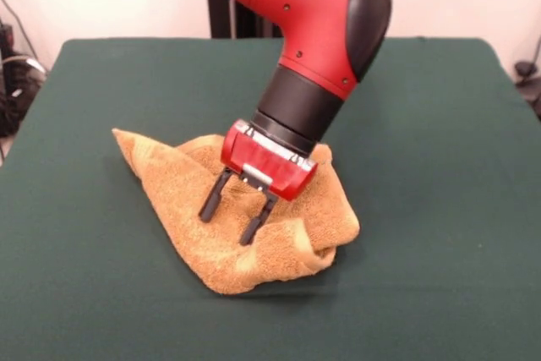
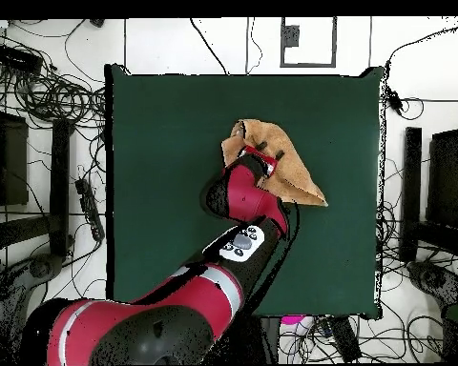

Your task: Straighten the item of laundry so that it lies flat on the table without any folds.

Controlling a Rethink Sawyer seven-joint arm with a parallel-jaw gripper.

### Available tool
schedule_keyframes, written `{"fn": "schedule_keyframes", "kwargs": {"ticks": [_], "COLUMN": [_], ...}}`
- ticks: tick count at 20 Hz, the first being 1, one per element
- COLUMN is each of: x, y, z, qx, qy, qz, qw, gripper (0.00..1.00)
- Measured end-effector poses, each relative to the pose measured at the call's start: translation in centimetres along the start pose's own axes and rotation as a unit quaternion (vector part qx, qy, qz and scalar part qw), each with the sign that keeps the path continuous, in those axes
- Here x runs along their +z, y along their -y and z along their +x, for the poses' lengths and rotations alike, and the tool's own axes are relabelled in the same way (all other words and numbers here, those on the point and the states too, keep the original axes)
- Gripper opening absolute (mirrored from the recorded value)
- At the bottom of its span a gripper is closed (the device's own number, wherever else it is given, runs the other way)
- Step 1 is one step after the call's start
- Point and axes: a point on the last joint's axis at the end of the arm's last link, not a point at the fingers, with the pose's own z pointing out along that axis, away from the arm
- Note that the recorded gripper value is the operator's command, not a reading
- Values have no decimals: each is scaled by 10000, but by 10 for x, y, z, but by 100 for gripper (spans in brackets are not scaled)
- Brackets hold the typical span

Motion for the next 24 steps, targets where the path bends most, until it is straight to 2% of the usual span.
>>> {"fn": "schedule_keyframes", "kwargs": {"ticks": [3, 6, 8, 10, 11, 12, 13, 16, 17, 18, 19, 20, 21, 22, 23, 24], "x": [6, 9, 11, 10, 5, 3, -10, -25, -38, -44, -47, -56, -61, -68, -71, -73], "y": [8, 12, 17, 19, 20, 21, 24, 28, 33, 35, 37, 41, 43, 48, 52, 56], "z": [-4, -4, -1, 2, 1, 0, -2, 1, 8, 12, 15, 22, 27, 35, 40, 44], "qx": [-34, -29, 9, 54, 108, 125, 217, 297, 353, 373, 381, 402, 414, 413, 414, 414], "qy": [308, 355, 184, -124, -532, -651, -1397, -2090, -2707, -3000, -3139, -3525, -3755, -4070, -4234, -4345], "qz": [59, 101, 166, 252, 351, 379, 541, 692, 827, 890, 921, 1013, 1073, 1166, 1220, 1266], "qw": [9995, 9993, 9997, 9996, 9979, 9971, 9885, 9750, 9585, 9490, 9442, 9294, 9197, 9050, 8967, 8908], "gripper": [100, 100, 100, 100, 100, 100, 100, 100, 100, 100, 100, 100, 100, 100, 100, 100]}}
